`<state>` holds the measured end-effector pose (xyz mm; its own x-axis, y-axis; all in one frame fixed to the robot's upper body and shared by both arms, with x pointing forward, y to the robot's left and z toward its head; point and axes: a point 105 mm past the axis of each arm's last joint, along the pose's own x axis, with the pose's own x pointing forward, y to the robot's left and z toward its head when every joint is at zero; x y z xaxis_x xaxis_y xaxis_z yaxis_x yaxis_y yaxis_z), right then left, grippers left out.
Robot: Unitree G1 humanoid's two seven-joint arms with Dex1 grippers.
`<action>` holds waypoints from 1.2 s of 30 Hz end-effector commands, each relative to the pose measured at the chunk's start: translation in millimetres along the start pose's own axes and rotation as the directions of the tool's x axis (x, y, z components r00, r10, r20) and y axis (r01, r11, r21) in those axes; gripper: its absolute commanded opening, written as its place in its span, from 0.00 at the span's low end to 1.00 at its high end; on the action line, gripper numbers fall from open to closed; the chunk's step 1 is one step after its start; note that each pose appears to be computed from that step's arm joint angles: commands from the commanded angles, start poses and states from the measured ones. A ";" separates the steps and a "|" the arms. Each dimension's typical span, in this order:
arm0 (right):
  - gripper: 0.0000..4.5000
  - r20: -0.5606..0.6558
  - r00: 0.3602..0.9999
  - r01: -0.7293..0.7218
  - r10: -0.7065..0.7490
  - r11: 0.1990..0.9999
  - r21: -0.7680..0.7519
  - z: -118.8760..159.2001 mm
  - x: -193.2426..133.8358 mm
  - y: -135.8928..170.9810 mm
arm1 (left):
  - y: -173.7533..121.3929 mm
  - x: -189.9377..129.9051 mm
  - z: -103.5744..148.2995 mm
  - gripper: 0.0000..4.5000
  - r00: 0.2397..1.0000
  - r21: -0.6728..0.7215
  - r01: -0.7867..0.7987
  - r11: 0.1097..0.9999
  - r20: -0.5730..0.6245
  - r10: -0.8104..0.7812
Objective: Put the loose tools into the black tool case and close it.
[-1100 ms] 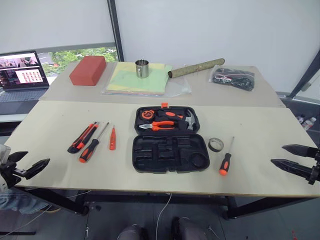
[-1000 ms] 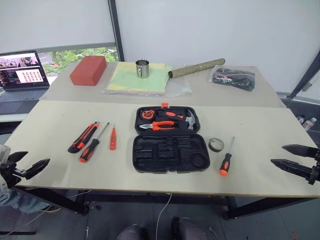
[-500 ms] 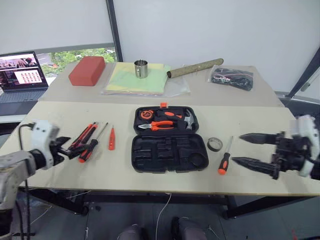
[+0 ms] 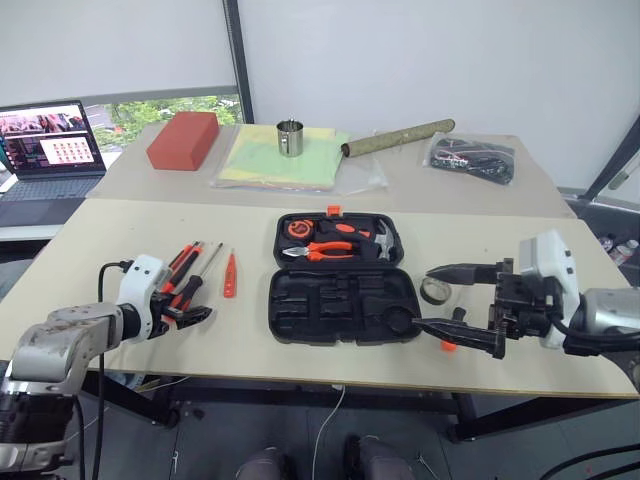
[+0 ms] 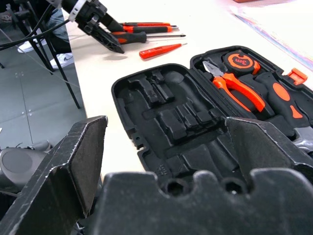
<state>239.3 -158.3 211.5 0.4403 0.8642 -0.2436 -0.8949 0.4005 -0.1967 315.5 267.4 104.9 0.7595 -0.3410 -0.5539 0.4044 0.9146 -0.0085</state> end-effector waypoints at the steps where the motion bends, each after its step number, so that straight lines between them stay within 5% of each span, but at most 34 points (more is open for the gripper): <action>1: 1.00 0.021 1.000 -0.001 0.002 0.999 -0.040 10.0 2.8 2.1 | -4.4 8.1 -4.9 0.75 1.000 -0.012 0.022 1.000 -0.012 -0.022; 6: 1.00 0.022 1.000 0.011 -0.010 0.999 -0.045 8.9 7.1 0.5 | -18.9 10.2 9.3 0.30 0.989 0.017 0.126 0.992 0.071 -0.127; 8: 1.00 0.020 1.000 0.013 -0.012 0.999 -0.031 7.9 6.8 0.4 | -13.2 5.1 18.8 0.21 0.988 0.013 0.118 0.993 0.102 -0.118; 14: 1.00 -0.005 1.000 0.009 -0.009 1.000 0.015 0.7 2.6 9.5 | -30.5 -29.3 81.5 0.21 0.923 0.230 0.237 0.944 0.250 -0.293; 21: 1.00 -0.025 0.995 0.095 -0.095 0.995 0.008 -5.7 -2.6 5.7 | -79.0 -26.0 124.9 0.21 0.836 0.595 0.381 0.708 0.107 -0.539; 26: 1.00 -0.029 0.991 0.131 -0.130 0.991 0.016 -9.1 -3.9 5.0 | -109.4 7.9 127.1 0.21 0.774 0.715 0.473 0.515 -0.059 -0.630; 30: 1.00 -0.020 0.985 0.171 -0.170 0.985 0.013 -9.1 -3.7 3.4 | -113.3 54.1 124.6 0.21 0.811 0.742 0.440 0.506 -0.086 -0.579; 36: 1.00 -0.015 0.978 0.209 -0.209 0.978 0.018 -10.3 -5.2 2.4 | -125.5 73.9 116.3 0.21 0.775 0.760 0.500 0.415 -0.179 -0.606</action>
<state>236.9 -165.1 191.0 0.5955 0.7649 -0.2455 -0.8033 0.5709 -0.1698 377.9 111.3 144.9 0.2594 -0.7687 -0.5846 0.9512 0.0987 0.2923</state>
